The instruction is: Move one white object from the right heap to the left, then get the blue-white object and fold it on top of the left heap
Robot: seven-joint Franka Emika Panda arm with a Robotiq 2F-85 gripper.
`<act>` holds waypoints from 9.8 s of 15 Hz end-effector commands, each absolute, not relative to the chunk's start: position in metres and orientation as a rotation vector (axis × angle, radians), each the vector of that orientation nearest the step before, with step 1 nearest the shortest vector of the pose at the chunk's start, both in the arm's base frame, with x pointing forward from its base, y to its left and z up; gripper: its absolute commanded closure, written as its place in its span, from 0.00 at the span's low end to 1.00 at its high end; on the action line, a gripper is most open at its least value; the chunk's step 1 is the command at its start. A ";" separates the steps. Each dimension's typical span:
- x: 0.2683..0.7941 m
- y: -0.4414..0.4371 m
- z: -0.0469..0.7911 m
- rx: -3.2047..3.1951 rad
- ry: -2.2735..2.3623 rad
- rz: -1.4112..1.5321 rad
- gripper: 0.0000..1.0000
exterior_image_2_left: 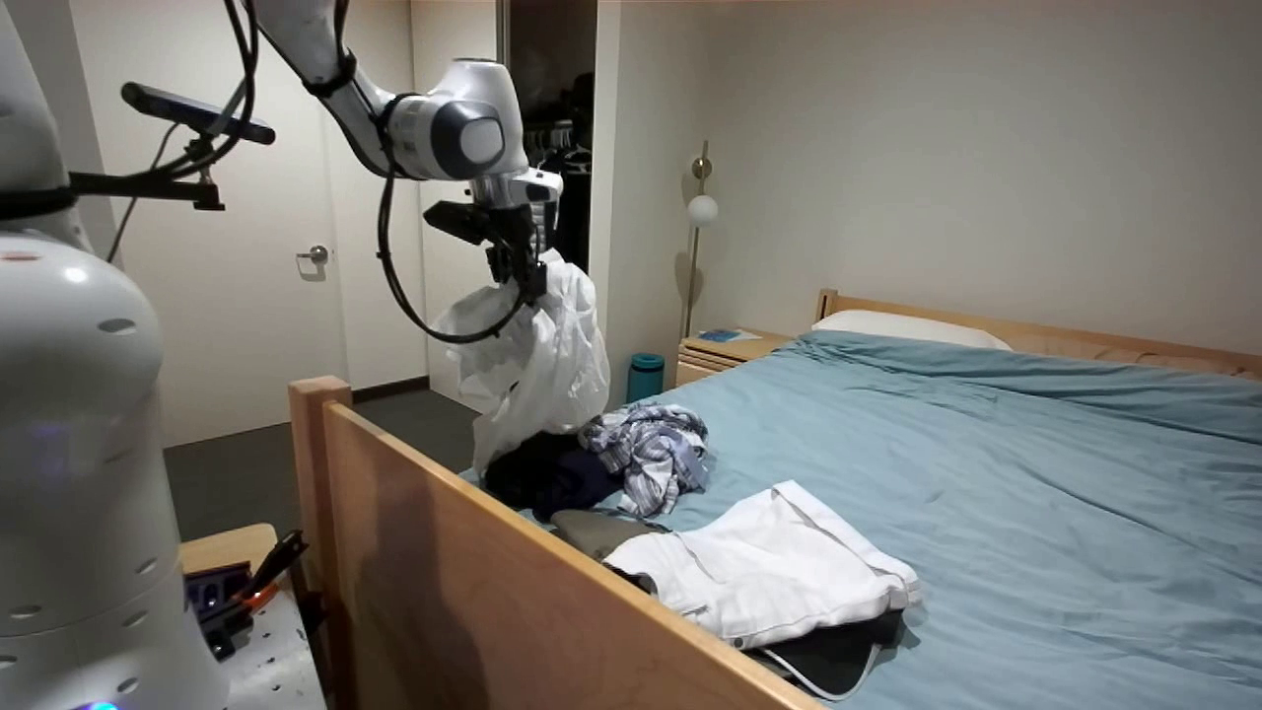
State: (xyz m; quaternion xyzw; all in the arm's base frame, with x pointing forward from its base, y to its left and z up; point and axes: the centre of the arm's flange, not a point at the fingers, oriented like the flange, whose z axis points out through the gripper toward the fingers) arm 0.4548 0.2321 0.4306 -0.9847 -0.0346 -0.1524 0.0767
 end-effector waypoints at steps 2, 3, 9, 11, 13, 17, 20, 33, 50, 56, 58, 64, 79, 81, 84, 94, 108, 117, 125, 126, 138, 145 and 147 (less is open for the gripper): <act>0.452 0.224 0.398 -3.054 -0.052 -0.182 0.92; 0.449 0.222 0.390 -3.048 -0.068 -0.134 0.92; 0.464 0.188 0.329 -3.144 0.082 -0.152 0.92; 0.475 0.171 0.308 -3.137 0.091 -0.211 0.92; 0.485 0.162 0.285 -3.156 0.090 -0.262 0.92; 0.496 0.158 0.238 -3.159 0.029 -0.273 0.92; 0.500 0.149 0.214 -3.198 0.003 -0.254 0.92; 0.503 0.133 0.306 -3.171 0.060 -0.482 0.14; 0.515 0.190 0.547 -3.020 -0.055 -0.765 0.00; 0.543 0.170 0.546 -3.080 0.050 -0.677 0.00; 0.545 0.171 0.541 -3.083 0.047 -0.667 0.00; 0.571 0.173 0.518 -3.048 0.357 -0.508 0.00; 0.638 0.215 0.319 -3.191 0.185 -0.291 0.00; 0.647 0.214 0.298 -3.185 0.188 -0.294 0.00; 0.651 0.214 0.298 -3.181 0.190 -0.305 0.00; 0.729 0.179 0.213 -3.206 0.248 -0.282 0.00; 0.762 0.206 0.151 -3.032 0.039 -0.188 0.45; 0.757 0.198 0.179 -2.956 0.139 -0.208 0.95; 0.718 0.179 0.277 -2.868 0.281 -0.538 0.94; 0.712 0.178 0.290 -2.862 0.287 -0.583 0.94; 0.611 0.157 0.475 -2.874 0.534 -1.053 0.94; 0.513 0.164 0.570 -2.827 0.667 -1.207 0.94; 0.474 0.173 0.581 -2.883 0.653 -1.164 0.94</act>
